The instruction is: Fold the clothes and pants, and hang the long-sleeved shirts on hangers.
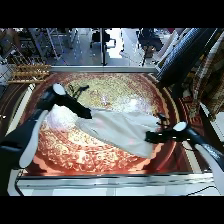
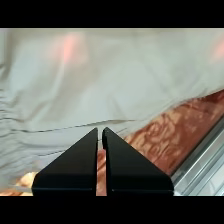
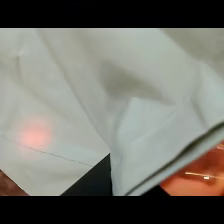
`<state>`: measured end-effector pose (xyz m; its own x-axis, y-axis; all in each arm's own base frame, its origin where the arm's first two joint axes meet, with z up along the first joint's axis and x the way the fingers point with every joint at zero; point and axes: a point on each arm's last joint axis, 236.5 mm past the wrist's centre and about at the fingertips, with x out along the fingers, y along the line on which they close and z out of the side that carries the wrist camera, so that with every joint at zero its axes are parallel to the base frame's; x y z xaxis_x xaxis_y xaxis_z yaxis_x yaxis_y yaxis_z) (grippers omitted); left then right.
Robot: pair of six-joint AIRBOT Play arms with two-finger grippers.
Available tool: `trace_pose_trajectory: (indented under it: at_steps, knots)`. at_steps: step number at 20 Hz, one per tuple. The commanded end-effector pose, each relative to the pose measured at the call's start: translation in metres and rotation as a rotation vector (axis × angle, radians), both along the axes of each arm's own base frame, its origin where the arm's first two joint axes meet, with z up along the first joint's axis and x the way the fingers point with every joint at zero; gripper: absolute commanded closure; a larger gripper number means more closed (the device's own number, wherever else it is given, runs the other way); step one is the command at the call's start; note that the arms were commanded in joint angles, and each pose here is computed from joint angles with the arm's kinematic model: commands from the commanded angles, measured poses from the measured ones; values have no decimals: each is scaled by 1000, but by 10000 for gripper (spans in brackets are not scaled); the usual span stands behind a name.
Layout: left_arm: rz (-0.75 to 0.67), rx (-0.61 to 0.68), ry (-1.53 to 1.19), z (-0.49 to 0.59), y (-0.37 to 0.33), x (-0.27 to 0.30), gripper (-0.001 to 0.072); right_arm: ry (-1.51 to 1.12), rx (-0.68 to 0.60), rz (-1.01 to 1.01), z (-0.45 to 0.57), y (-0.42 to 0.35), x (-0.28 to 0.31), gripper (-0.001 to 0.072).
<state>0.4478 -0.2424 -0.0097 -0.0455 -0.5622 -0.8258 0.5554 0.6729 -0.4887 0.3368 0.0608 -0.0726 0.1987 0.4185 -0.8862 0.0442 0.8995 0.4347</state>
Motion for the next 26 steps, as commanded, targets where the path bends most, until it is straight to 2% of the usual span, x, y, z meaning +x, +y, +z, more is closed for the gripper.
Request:
trace_pose_trajectory:
  at_steps: [1,4,7,11,15,16,17,18,20,21,22,26]
  knots:
    - [-37,49,89,-49,-39,-21,657,-6,-394,-108,49,-115,-37,702]
    - [-72,61,131,-90,-73,-37,690,-131,-352,-117,98,-96,-28,702]
    - [-58,64,122,-94,-82,-37,690,-258,-289,-6,140,-31,7,702]
    - [5,35,76,-11,-29,-21,690,-316,-216,275,136,116,46,702]
    - [135,20,49,73,48,-21,689,-207,-227,591,52,259,37,699]
    - [158,18,33,86,62,-21,690,-174,-238,629,37,274,35,639]
    - [177,17,24,95,74,-21,689,-144,-249,645,33,276,35,398]
    - [190,17,20,100,82,-22,689,-129,-272,646,41,264,40,291]
    - [192,22,34,102,89,-25,689,-130,-311,571,80,213,61,278]
    - [190,23,39,100,89,-26,689,-149,-302,491,105,180,74,204]
    - [183,23,42,99,86,-27,687,-165,-277,409,128,148,83,190]
    - [135,27,63,88,64,-34,675,-54,-54,181,137,56,54,180]
